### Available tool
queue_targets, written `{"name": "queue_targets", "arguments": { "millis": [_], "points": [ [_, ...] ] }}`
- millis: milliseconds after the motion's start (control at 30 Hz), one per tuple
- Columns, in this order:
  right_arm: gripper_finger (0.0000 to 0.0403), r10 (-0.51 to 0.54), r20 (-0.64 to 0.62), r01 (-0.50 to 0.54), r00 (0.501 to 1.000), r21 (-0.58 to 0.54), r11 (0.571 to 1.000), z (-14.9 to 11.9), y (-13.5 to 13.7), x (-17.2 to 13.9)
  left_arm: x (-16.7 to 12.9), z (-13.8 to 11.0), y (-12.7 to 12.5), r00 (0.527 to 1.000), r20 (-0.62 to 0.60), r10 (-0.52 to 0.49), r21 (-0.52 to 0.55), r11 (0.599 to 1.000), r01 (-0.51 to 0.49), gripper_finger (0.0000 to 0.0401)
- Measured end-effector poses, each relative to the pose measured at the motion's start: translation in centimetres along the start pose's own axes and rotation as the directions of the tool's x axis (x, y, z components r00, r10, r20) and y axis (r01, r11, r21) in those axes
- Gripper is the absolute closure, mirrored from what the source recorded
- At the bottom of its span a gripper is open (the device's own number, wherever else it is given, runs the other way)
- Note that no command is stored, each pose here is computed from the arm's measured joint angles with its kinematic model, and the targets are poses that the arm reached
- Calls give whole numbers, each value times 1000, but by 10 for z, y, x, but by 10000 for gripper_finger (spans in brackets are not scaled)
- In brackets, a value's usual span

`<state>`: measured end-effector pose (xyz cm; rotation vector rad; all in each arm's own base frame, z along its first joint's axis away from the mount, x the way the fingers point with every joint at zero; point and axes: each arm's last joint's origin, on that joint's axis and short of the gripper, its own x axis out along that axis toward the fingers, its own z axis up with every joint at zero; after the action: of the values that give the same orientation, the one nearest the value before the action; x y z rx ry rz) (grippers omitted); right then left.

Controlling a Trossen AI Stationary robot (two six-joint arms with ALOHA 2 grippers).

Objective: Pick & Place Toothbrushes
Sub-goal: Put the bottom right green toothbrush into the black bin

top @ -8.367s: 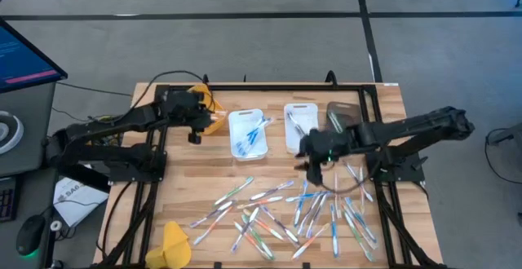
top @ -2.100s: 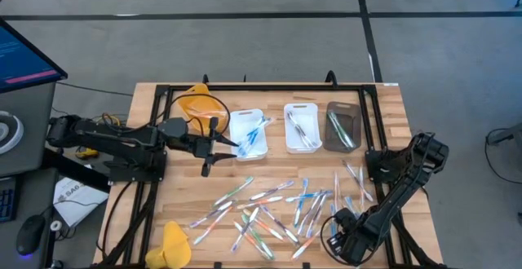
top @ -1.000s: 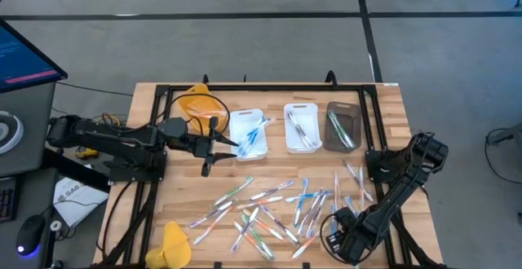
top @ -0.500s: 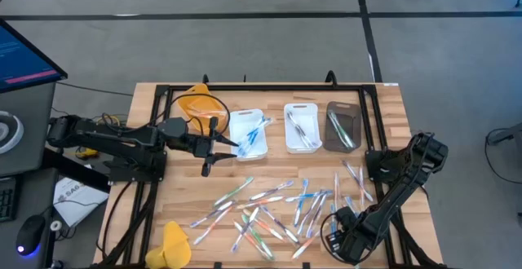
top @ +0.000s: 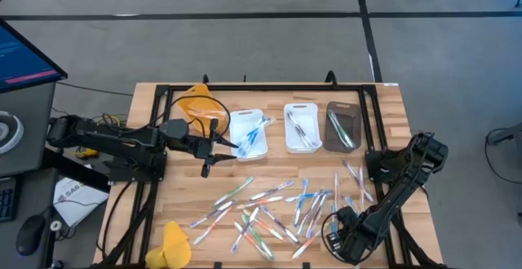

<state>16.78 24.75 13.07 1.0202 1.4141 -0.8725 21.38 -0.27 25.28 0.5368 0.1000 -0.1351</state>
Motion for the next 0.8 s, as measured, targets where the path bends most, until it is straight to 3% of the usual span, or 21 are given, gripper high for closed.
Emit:
{"name": "queue_targets", "arguments": {
  "millis": [233, 800],
  "points": [
    [389, 5, -1, -5, 1000, -1, 1000, 0, 0, 0, 0, 0, 0, 1000, 1, 1, 1, 1000, -1, 260],
    [401, 24, -8, -24, 1000, -2, 1000, -3, 6, -6, 0, 0, 0, 1000, 3, 2, 1, 1000, -2, 260]
  ]
}}
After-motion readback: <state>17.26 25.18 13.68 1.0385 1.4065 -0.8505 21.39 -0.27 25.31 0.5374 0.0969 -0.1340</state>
